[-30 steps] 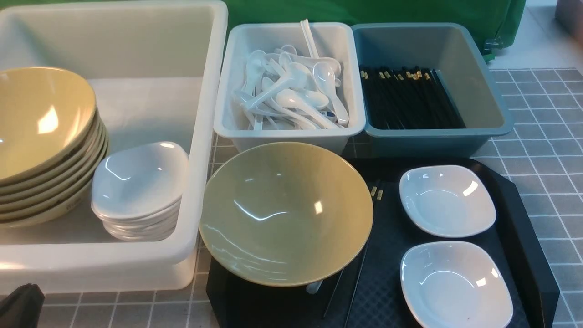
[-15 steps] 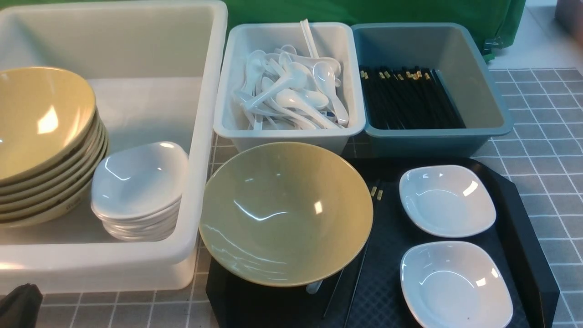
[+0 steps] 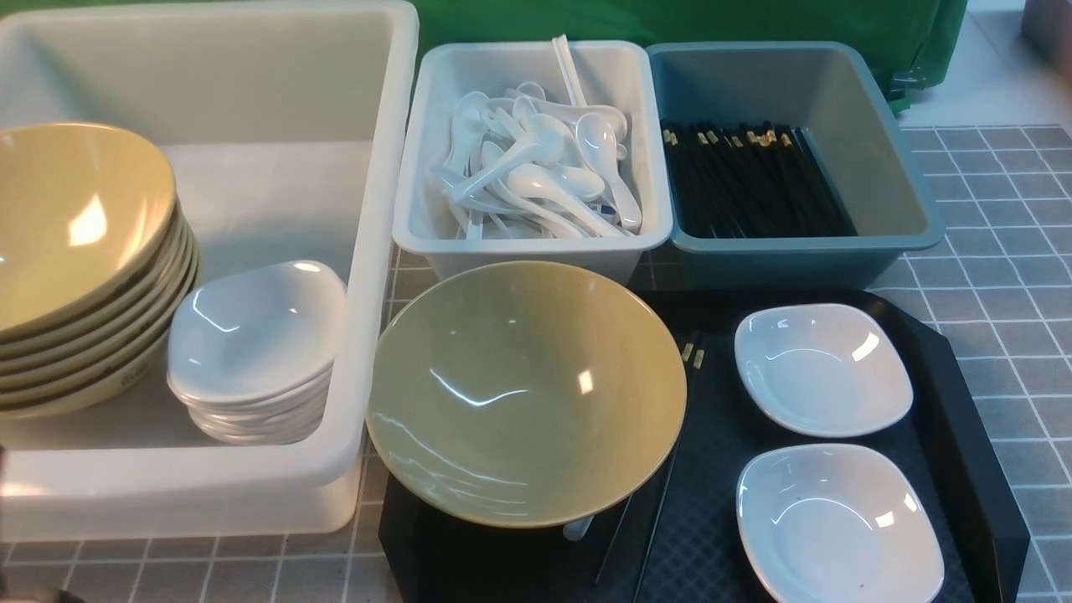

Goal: On grey table put chopsticks spoon bowls plates into blue grey white boxes.
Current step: 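Grasp the large bowl on the tray by its rim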

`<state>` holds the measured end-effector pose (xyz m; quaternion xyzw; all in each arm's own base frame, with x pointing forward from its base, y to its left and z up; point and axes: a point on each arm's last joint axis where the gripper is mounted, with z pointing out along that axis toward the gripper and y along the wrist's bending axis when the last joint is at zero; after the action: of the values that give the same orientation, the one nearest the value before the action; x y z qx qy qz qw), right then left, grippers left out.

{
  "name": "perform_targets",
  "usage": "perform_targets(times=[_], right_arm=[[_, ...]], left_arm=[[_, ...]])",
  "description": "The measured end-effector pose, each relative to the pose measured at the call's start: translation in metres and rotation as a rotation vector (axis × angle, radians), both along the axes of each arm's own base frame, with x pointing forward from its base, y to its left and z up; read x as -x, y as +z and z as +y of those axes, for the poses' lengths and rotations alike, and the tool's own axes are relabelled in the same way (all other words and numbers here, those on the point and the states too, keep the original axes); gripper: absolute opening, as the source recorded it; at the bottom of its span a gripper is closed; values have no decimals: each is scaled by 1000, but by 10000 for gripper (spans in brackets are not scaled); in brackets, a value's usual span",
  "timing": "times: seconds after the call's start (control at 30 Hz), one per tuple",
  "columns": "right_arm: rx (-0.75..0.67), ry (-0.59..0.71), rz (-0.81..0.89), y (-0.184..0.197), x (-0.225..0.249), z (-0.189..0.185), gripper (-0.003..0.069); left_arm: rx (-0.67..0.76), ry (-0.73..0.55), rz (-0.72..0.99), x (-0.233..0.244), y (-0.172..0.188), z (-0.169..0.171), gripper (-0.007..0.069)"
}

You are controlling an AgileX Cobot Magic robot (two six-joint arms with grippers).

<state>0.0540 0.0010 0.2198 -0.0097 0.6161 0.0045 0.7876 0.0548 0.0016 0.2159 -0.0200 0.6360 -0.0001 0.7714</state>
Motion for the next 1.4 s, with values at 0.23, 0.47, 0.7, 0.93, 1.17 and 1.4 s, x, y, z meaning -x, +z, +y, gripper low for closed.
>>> perform_targets(times=[0.23,0.47,0.7,0.93,1.17,1.4], right_arm=[[-214,86,-479,39,20,-2,78],[-237,93,-372,74,21,-2,78],[-48,19,68,106,-13,1,53],[56,33,759,55,-49,4,50],[127,95,951,37,-54,8,50],[75,118,889,33,-58,11,50]], left_arm=[[46,-51,-573,24,46,-2,-11],[85,-55,-517,32,128,-2,-11],[64,-40,-53,-48,205,-1,-10],[1,-239,602,-147,194,-46,-10],[-297,-504,1046,-212,133,-135,-8],[-435,-620,1266,-253,72,-213,-8]])
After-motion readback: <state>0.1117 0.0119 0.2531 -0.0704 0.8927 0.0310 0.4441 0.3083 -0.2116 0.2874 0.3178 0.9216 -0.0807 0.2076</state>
